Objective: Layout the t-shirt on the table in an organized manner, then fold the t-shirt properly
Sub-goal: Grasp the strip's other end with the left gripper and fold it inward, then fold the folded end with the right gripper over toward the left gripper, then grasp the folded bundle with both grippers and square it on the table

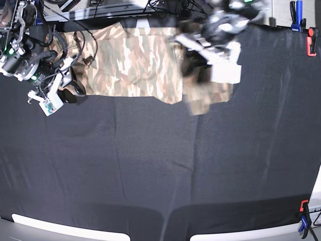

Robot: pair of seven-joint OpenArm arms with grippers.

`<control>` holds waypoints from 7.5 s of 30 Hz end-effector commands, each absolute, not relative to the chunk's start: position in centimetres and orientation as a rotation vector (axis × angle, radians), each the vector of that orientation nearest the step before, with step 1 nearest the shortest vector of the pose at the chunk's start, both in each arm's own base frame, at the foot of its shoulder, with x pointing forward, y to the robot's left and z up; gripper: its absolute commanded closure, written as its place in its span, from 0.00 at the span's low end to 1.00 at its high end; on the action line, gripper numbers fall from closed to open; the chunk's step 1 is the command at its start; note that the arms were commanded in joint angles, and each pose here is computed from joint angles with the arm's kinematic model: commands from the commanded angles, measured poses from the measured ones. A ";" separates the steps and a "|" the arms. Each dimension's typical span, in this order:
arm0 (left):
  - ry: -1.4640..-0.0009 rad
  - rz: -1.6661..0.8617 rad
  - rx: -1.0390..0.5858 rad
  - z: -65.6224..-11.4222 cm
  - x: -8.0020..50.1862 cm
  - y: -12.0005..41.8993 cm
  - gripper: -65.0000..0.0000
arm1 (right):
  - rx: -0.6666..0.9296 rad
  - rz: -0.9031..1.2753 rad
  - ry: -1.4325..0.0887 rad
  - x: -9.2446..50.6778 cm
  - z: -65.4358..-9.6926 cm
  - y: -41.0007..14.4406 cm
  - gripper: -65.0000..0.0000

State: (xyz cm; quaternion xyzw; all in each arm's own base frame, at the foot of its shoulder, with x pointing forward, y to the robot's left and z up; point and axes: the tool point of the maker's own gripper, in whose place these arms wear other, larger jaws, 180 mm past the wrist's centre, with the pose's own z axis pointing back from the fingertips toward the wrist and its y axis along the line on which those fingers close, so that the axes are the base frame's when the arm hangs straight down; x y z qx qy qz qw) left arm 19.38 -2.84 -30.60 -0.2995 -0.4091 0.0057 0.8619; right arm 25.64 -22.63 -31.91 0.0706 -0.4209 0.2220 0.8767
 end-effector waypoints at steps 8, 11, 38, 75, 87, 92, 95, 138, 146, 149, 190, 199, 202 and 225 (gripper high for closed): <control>-0.814 -0.001 -0.627 -33.0 19.7 -4.1 1.00 | 0.150 0.472 -0.930 26.4 -30.5 -22.6 0.71; -0.840 -0.084 -0.682 -32.1 19.5 -5.2 0.67 | 0.150 0.472 -0.930 26.4 -30.5 -22.6 0.71; -1.056 -0.218 -0.188 -32.0 25.9 5.1 0.54 | 0.098 0.270 -0.729 22.2 -29.2 -33.8 0.39; -1.060 -0.134 -0.177 -31.9 26.4 8.0 0.55 | 0.447 0.161 -0.477 19.6 -40.4 -27.4 1.00; -1.046 -0.189 -0.115 -32.4 26.1 9.2 0.55 | 0.456 0.153 -0.725 21.8 -33.0 -27.3 1.00; -1.040 -0.231 -0.083 -32.5 26.0 10.2 0.55 | 0.496 0.288 -0.855 21.1 -29.1 -20.6 1.00; -1.035 -0.264 -0.059 -32.6 26.0 10.9 0.55 | 0.525 0.347 -0.977 21.4 -25.9 -16.5 1.00; -0.979 -0.215 0.164 -31.2 26.7 21.6 0.55 | 0.919 0.827 -0.841 21.1 -28.6 18.8 0.65; -0.961 -0.216 0.165 -31.7 26.2 21.6 0.55 | 1.012 0.838 -0.855 20.3 -26.7 19.2 0.56; -0.944 -0.215 0.166 -31.9 26.0 21.7 0.55 | 0.956 0.875 -0.895 20.6 -25.5 18.5 0.57; -0.503 -0.304 -0.346 -42.5 12.8 6.3 1.00 | 0.162 0.668 -1.020 32.0 -28.6 -6.8 1.00; -0.537 -0.292 -0.082 -46.3 18.7 11.3 1.00 | 0.189 0.657 -1.053 32.4 -28.7 -6.5 1.00; -0.577 -0.291 -0.073 -46.4 21.2 11.6 1.00 | 0.219 0.631 -1.059 33.2 -29.8 -6.5 1.00; -0.909 -0.218 -0.172 -40.4 33.1 10.1 1.00 | 0.448 0.679 -0.642 21.5 -40.1 -2.4 1.00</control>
